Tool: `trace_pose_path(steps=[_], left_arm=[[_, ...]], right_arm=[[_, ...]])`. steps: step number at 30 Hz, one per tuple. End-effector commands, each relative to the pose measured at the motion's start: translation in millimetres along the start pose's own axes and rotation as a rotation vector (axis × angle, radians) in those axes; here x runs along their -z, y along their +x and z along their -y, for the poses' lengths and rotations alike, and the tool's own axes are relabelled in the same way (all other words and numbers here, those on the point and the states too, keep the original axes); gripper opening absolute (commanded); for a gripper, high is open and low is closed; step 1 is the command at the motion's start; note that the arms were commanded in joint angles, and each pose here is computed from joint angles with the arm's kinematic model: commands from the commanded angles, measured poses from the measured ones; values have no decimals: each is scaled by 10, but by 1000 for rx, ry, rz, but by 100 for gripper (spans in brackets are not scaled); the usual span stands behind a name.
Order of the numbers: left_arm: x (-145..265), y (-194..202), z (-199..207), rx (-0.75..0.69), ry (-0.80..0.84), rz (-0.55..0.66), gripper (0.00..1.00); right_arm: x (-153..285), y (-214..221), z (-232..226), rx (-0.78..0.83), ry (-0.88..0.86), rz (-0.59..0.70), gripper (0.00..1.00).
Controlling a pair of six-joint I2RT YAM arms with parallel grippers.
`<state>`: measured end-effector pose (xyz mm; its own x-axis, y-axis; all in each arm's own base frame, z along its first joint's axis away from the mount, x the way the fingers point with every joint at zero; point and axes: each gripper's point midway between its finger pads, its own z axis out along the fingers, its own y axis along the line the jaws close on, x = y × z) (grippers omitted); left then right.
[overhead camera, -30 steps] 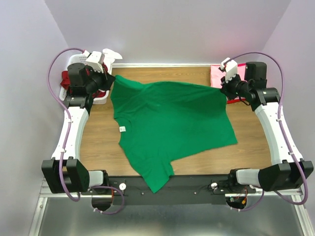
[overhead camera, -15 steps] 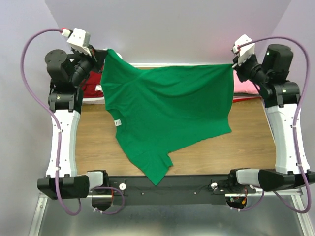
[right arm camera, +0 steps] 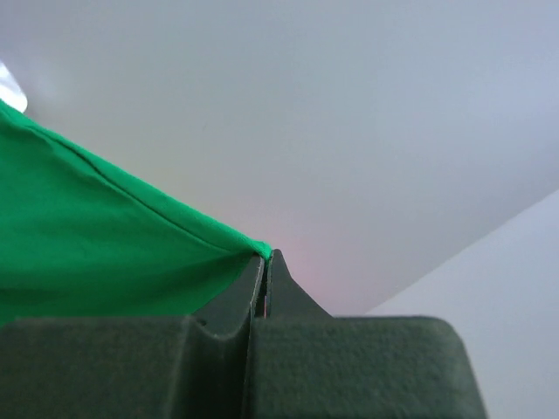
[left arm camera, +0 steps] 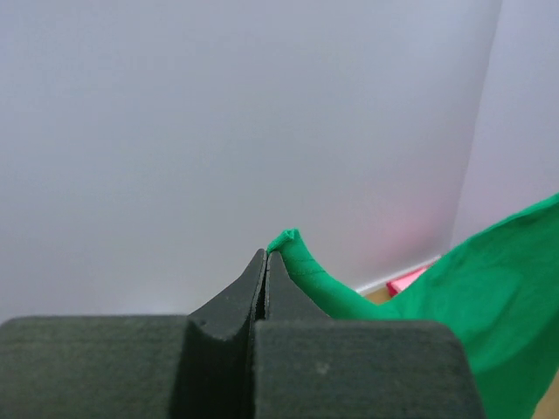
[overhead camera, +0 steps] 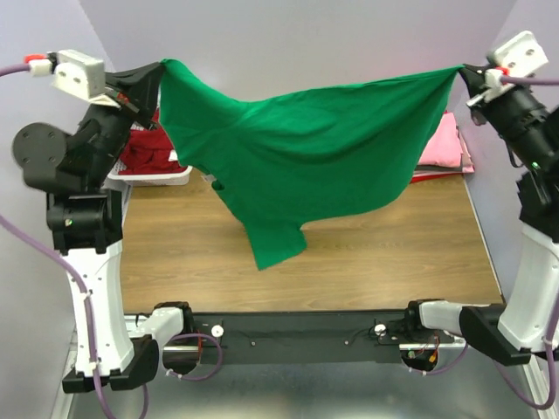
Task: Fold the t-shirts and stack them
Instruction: Flatten the tshirt out
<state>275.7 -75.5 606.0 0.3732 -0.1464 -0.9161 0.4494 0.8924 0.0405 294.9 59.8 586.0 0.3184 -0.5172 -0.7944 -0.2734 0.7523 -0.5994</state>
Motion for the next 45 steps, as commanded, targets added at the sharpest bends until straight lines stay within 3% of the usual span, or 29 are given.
trace_pose_path(steps=[1, 14, 21, 26, 31, 32, 35, 40, 45], left_arm=[[183, -566, 139, -25, -18, 132, 0], [564, -1390, 485, -58, 6, 315, 0], [631, -1489, 508, -64, -6, 339, 0], [521, -1274, 350, -75, -50, 296, 0], [159, -336, -78, -35, -129, 140, 0], [79, 68, -200, -13, -149, 69, 0], [-73, 633, -411, 7, -182, 1, 0], [-300, 2268, -785, 100, -219, -250, 0], [-348, 3368, -982, 174, -238, -415, 0]], right_arm=[[336, -476, 101, 12, 39, 117, 0], [708, -890, 336, 47, 163, 213, 0], [766, -938, 407, 52, 201, 221, 0], [507, -580, 317, 32, 163, 128, 0], [97, 113, 49, -7, 80, -19, 1], [-37, 362, -67, -22, 50, -64, 0], [-273, 744, -255, -40, 4, -111, 0], [-782, 1800, -821, -117, -134, -276, 0], [-1164, 2666, -1358, -215, -238, -387, 0]])
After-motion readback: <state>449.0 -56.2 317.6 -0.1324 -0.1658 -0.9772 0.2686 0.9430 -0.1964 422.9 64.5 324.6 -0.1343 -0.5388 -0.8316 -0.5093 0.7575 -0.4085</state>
